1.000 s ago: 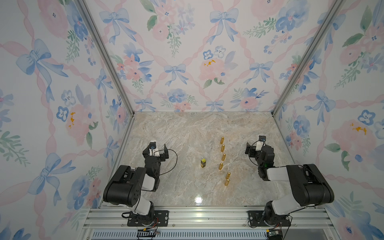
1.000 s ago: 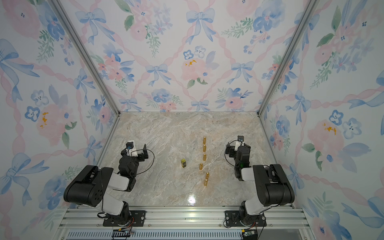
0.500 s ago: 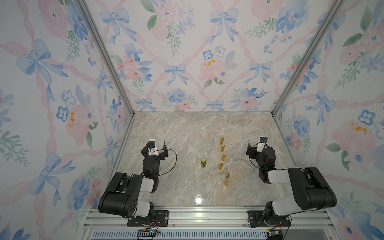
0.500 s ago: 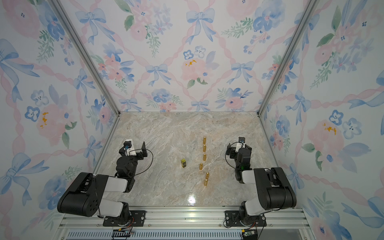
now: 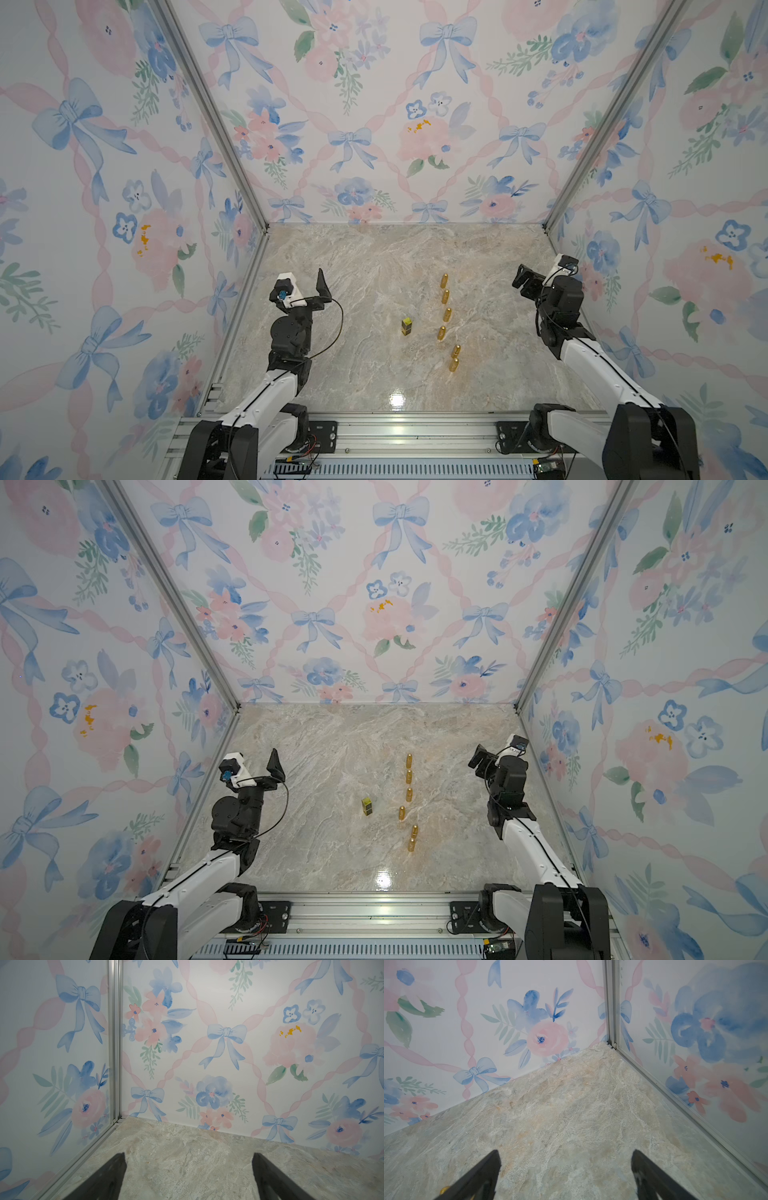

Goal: Open the lipstick cap
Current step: Pick up the lipstick at the center of the board.

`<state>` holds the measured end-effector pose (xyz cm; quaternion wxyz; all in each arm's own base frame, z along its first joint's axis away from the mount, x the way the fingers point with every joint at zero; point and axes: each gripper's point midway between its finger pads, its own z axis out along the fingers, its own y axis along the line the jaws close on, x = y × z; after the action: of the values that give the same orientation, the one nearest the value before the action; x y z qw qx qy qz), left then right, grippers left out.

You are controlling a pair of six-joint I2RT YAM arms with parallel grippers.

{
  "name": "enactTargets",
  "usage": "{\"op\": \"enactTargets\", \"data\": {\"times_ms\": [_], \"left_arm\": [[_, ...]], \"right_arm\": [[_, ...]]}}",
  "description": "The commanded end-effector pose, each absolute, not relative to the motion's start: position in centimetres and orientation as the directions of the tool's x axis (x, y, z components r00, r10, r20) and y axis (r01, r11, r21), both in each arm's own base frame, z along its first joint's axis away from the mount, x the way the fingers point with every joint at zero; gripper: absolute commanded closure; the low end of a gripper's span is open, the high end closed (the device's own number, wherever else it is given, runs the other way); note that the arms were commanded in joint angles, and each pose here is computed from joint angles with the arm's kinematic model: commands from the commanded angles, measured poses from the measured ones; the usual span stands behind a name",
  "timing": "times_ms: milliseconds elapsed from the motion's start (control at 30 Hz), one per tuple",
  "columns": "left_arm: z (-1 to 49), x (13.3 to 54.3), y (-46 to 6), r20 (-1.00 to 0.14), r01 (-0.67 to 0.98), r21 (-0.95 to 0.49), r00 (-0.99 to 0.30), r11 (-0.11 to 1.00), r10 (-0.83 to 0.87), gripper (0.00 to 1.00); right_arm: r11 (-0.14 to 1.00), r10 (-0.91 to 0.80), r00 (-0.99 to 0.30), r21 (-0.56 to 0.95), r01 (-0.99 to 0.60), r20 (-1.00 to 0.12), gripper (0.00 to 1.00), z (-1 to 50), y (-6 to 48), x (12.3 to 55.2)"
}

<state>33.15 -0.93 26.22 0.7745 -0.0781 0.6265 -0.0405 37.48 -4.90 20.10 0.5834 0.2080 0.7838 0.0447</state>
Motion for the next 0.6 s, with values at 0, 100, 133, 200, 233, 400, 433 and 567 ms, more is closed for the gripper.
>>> {"op": "enactTargets", "data": {"times_ms": [0, 100, 133, 200, 233, 400, 433, 567], "left_arm": [[26.4, 33.2, -1.7, -0.948, 0.030, -0.271, 0.166, 0.962, -0.272, 0.02], [26.5, 32.7, -1.2, -0.913, 0.025, -0.367, 0.180, 0.930, -0.365, 0.02], [26.5, 32.7, -1.2, -0.907, 0.031, -0.385, 0.171, 0.922, -0.384, 0.02], [26.1, 33.2, -1.6, -0.909, 0.030, -0.400, 0.116, 0.916, -0.401, 0.02], [25.9, 33.5, -1.6, -0.912, 0.020, -0.401, 0.091, 0.916, -0.401, 0.02], [25.4, 34.1, -2.4, -0.908, 0.018, -0.419, 0.016, 0.908, -0.419, 0.02], [25.4, 34.1, -2.7, -0.907, 0.023, -0.421, 0.005, 0.907, -0.421, 0.02], [24.6, 34.4, -4.7, -0.916, 0.042, -0.398, -0.062, 0.916, -0.396, 0.02]], "right_arm": [[0.805, 0.588, -0.354, 0.486, 0.340, -0.727, 0.01, 16.7, -4.8, 35.8], [0.693, 0.721, -0.334, 0.620, 0.368, -0.608, 0.01, 16.0, -5.6, 36.0], [0.690, 0.724, -0.355, 0.623, 0.370, -0.591, 0.01, 15.8, -5.4, 36.1], [0.724, 0.690, -0.419, 0.573, 0.385, -0.591, 0.01, 15.4, -4.8, 36.1], [0.746, 0.666, -0.444, 0.540, 0.389, -0.600, 0.01, 15.3, -4.5, 36.0], [0.842, 0.540, -0.553, 0.406, 0.356, -0.634, 0.01, 16.3, -1.9, 36.0], [0.862, 0.507, -0.581, 0.387, 0.328, -0.637, 0.01, 16.7, -1.0, 36.3], [0.924, 0.382, -0.672, 0.276, 0.264, -0.635, 0.01, 17.2, 2.4, 36.7]]}}
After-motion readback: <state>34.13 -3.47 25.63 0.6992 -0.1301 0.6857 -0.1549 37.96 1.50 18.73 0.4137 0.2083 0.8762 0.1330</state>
